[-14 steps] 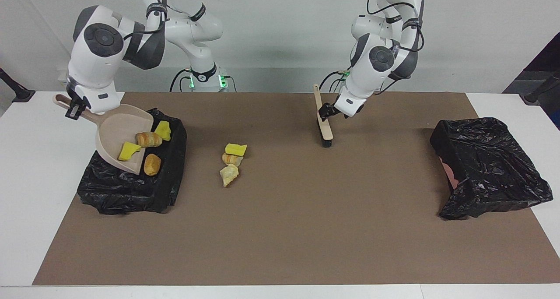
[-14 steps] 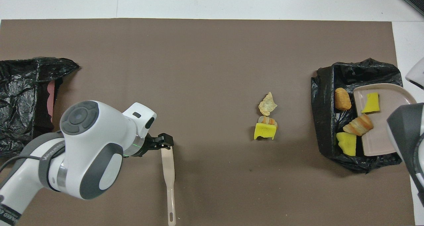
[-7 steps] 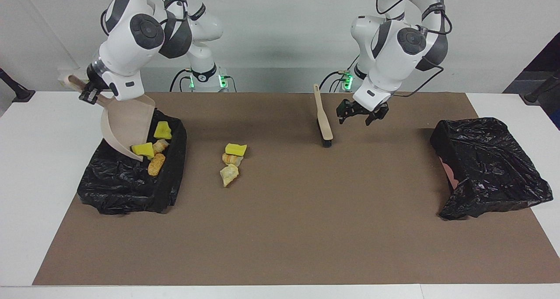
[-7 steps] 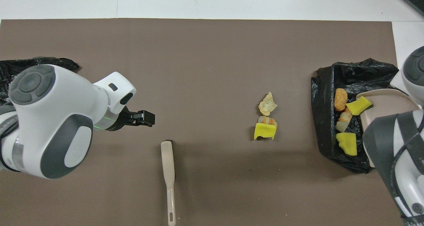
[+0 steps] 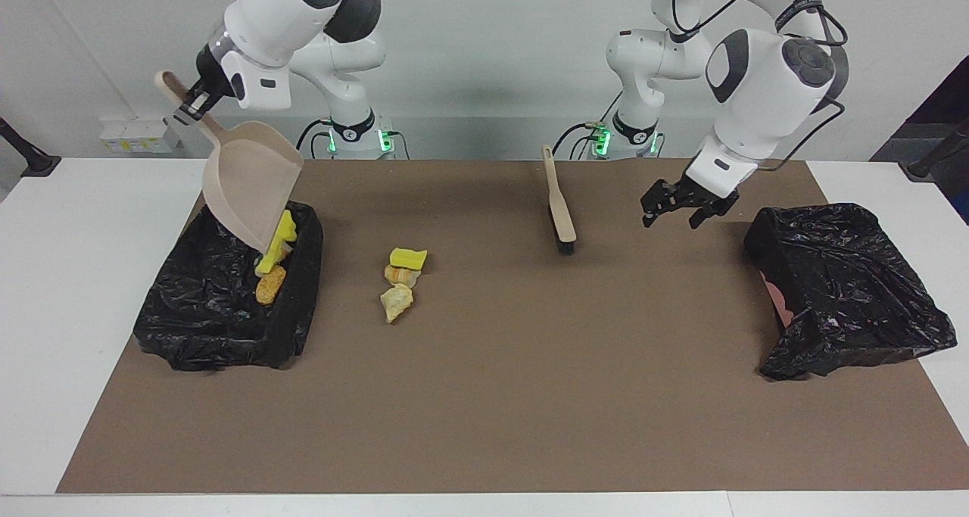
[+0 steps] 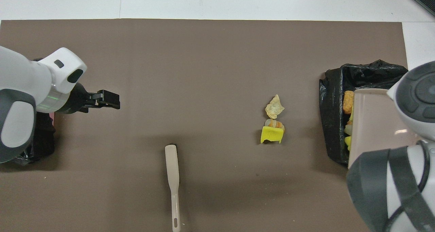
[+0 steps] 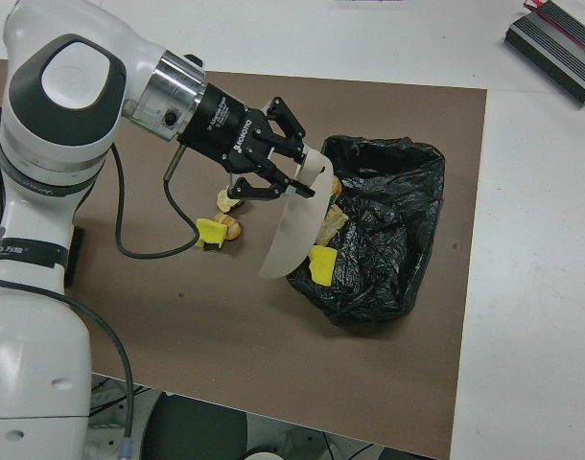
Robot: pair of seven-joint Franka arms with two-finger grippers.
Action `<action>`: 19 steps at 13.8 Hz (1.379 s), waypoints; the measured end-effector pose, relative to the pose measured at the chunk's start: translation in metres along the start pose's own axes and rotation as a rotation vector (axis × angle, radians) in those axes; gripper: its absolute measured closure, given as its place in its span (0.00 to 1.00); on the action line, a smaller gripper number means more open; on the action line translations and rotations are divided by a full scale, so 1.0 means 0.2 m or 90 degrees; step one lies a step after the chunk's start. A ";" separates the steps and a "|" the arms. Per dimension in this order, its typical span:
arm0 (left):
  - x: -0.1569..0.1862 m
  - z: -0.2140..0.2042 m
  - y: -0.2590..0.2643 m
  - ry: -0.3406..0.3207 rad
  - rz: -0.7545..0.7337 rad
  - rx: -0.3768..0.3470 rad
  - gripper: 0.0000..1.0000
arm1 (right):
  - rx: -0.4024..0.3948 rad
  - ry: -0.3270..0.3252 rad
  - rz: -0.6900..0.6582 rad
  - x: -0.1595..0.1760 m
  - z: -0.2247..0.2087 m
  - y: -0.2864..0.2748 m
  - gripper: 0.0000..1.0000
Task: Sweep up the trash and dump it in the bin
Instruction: 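Return the dustpan to the table center with the right gripper and release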
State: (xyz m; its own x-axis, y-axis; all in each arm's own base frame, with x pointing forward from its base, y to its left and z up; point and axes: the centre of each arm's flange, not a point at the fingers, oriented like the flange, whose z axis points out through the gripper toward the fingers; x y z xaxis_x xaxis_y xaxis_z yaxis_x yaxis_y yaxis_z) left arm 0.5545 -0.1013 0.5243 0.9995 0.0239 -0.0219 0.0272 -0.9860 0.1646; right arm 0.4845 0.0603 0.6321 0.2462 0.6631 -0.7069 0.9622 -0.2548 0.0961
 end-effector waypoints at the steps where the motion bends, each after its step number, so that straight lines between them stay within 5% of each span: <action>1: 0.02 -0.05 -0.10 0.005 -0.001 0.000 0.00 | 0.014 0.043 0.049 0.09 -0.06 -0.06 0.67; 5: 0.04 -0.15 -0.38 0.004 0.020 0.004 0.00 | 0.114 0.201 0.221 0.33 -0.22 -0.21 0.67; 9: 0.05 -0.23 -0.51 0.014 0.070 0.087 0.00 | 0.183 0.349 0.387 0.51 -0.38 -0.21 0.67; 15: -0.01 -0.39 -0.43 0.001 0.082 0.102 0.00 | 0.312 0.432 0.603 1.31 -0.52 -0.28 0.67; 19: -0.06 -0.44 -0.40 -0.005 0.083 0.102 0.00 | 0.418 0.418 0.766 1.87 -0.45 -0.36 0.67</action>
State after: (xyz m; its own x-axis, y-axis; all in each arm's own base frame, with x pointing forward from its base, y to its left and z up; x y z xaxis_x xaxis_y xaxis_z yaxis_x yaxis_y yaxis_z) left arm 0.5426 -0.0086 0.5988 0.9942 -0.1062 -0.0183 -0.1060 -0.9943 0.0077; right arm 0.5180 0.3897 0.4246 0.9998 -0.0197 0.0061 -0.0192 -0.9971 -0.0741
